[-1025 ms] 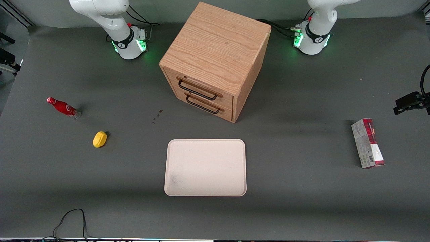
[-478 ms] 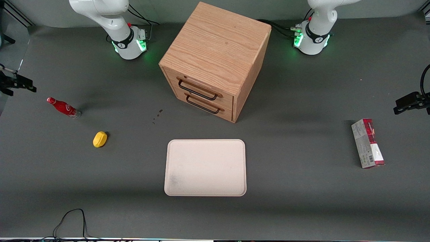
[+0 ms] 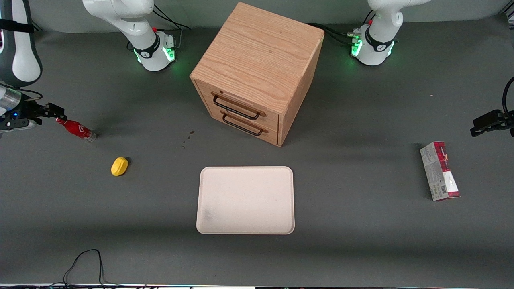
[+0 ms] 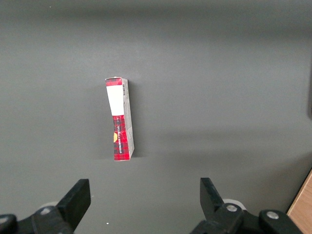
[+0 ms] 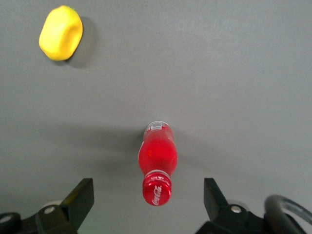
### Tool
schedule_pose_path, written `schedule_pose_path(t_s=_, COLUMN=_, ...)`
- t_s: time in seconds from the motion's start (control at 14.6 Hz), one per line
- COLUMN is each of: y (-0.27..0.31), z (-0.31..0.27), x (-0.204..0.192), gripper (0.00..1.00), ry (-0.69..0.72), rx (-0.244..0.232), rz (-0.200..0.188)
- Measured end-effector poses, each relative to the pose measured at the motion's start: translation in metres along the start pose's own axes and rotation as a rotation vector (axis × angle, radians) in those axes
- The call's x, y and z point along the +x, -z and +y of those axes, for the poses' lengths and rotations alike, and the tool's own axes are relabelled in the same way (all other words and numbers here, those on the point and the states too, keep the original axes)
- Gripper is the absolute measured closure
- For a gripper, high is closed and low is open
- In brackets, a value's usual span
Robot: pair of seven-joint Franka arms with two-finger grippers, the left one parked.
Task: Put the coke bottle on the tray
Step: 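Lower the open right gripper around the bottle's body, then close the right gripper on the red bottle and lift it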
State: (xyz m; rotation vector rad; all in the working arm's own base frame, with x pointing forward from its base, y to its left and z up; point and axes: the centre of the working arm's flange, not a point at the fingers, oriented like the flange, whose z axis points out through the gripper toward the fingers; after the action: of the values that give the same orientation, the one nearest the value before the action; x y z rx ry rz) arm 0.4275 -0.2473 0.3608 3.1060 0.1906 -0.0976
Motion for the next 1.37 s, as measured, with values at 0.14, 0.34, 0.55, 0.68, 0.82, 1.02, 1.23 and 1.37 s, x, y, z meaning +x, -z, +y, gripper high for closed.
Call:
schedule_pose_path(t_s=0.14, y=-0.015, z=0.002, x=-0.010, gripper=0.00, ry=-0.016, rx=0.005, rz=0.000)
schedule_pose_path(t_s=0.34, y=-0.025, z=0.002, x=-0.015, gripper=0.00, ry=-0.023, rx=0.007, rz=-0.003)
schedule_pose_path(t_s=0.55, y=-0.030, z=0.003, x=-0.013, gripper=0.00, ry=-0.010, rx=0.001, rz=-0.005)
schedule_pose_path(t_s=0.68, y=-0.035, z=0.003, x=-0.011, gripper=0.00, ry=0.002, rx=-0.004, rz=-0.002)
schedule_pose_path(t_s=0.82, y=-0.040, z=0.004, x=-0.010, gripper=0.00, ry=0.001, rx=0.002, rz=-0.002)
schedule_pose_path(t_s=1.02, y=-0.041, z=0.004, x=-0.010, gripper=0.07, ry=0.002, rx=0.003, rz=-0.004)
schedule_pose_path(t_s=1.23, y=-0.041, z=0.004, x=-0.010, gripper=0.19, ry=0.003, rx=0.003, rz=-0.004)
schedule_pose_path(t_s=1.37, y=-0.041, z=0.004, x=-0.010, gripper=0.45, ry=0.012, rx=0.004, rz=-0.004)
